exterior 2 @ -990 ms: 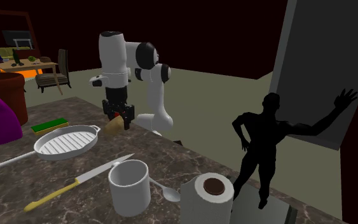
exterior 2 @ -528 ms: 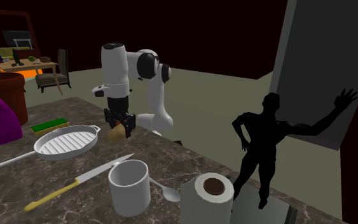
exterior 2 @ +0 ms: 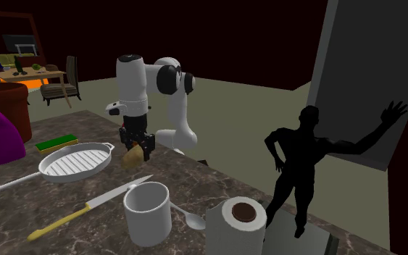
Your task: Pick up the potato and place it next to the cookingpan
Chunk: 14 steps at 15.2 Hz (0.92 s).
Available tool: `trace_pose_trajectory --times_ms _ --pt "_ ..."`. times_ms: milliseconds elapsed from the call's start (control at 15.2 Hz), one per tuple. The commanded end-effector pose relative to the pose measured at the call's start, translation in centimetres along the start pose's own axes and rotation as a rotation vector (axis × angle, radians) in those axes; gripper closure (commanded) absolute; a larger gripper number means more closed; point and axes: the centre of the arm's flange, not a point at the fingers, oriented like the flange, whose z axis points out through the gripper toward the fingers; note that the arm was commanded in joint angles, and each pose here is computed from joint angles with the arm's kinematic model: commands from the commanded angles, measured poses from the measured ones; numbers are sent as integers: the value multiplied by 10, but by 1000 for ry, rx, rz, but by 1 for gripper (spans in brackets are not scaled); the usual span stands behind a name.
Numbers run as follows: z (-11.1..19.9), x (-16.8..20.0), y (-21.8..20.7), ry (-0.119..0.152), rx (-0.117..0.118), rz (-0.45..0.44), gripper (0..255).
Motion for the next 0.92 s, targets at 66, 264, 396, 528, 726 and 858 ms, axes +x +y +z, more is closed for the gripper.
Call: trace_pose_trajectory --times_ms 66,264,396,528,726,858 --pt "0 0 0 0 0 0 255" --pt "0 0 0 0 0 0 0" --pt "0 0 0 0 0 0 0" --pt "-13 0 0 0 0 0 0" --pt "-50 0 0 0 0 0 0" --pt "-50 0 0 0 0 0 0"
